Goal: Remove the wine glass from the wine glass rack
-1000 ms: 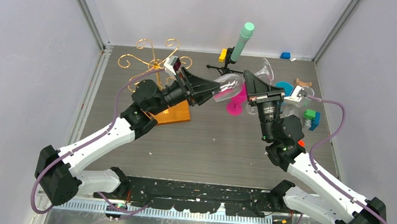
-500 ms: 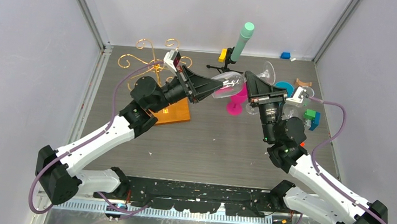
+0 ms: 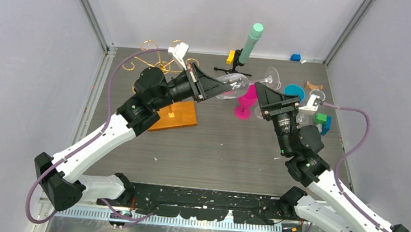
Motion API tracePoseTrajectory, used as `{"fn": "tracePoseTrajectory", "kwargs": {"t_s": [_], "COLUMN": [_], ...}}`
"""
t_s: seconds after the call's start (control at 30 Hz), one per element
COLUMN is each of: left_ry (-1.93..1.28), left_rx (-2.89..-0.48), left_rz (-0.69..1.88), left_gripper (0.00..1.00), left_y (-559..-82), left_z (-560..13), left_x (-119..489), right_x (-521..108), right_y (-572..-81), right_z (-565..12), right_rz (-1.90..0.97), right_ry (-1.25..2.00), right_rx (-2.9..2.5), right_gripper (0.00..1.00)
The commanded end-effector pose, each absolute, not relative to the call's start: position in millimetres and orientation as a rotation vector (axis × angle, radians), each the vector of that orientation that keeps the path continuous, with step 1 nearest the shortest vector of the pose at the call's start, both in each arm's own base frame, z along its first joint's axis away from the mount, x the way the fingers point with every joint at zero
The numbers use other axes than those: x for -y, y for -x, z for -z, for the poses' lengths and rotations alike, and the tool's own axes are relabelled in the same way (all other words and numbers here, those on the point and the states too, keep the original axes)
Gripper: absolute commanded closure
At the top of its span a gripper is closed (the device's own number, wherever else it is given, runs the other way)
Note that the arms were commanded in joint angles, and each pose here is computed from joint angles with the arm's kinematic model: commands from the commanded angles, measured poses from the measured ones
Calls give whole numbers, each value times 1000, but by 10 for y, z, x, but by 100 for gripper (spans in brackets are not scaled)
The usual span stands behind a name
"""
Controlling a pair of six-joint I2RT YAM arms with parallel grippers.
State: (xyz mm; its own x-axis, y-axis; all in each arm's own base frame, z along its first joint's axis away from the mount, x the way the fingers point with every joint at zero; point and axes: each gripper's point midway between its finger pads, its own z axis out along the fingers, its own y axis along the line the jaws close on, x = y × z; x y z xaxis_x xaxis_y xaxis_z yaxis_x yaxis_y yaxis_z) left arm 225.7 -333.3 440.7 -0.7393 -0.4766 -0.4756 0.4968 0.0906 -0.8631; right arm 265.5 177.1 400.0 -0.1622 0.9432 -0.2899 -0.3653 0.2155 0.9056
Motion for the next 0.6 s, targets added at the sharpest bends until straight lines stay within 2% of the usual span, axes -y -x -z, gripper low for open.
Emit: {"fn": "tracePoseTrajectory", "kwargs": {"t_s": [0.0, 0.3, 0.47, 0.57], "left_ry": [-242, -574, -761, -868], "left_rx": [-1668, -2053, -2164, -2224], "left_rz": [1590, 1169, 945, 862], "left_gripper": [100, 100, 100, 100], "left_y": [-2175, -2042, -2024, -2059], "left_z": [-4459, -3683, -3406, -3285], "left_x": [3319, 3387, 3394, 3403], "right_x": [-1540, -1419, -994, -805], "right_y": [-2489, -2116, -2086, -2053], "right_z": [-3998, -3906, -3599, -3543], "right_rz": [-1182, -890, -590, -502], "right_ry": [-647, -366, -416, -451], "right_rx": [-1290, -1666, -1790, -1787], "right_gripper": [37, 36, 36, 36]}}
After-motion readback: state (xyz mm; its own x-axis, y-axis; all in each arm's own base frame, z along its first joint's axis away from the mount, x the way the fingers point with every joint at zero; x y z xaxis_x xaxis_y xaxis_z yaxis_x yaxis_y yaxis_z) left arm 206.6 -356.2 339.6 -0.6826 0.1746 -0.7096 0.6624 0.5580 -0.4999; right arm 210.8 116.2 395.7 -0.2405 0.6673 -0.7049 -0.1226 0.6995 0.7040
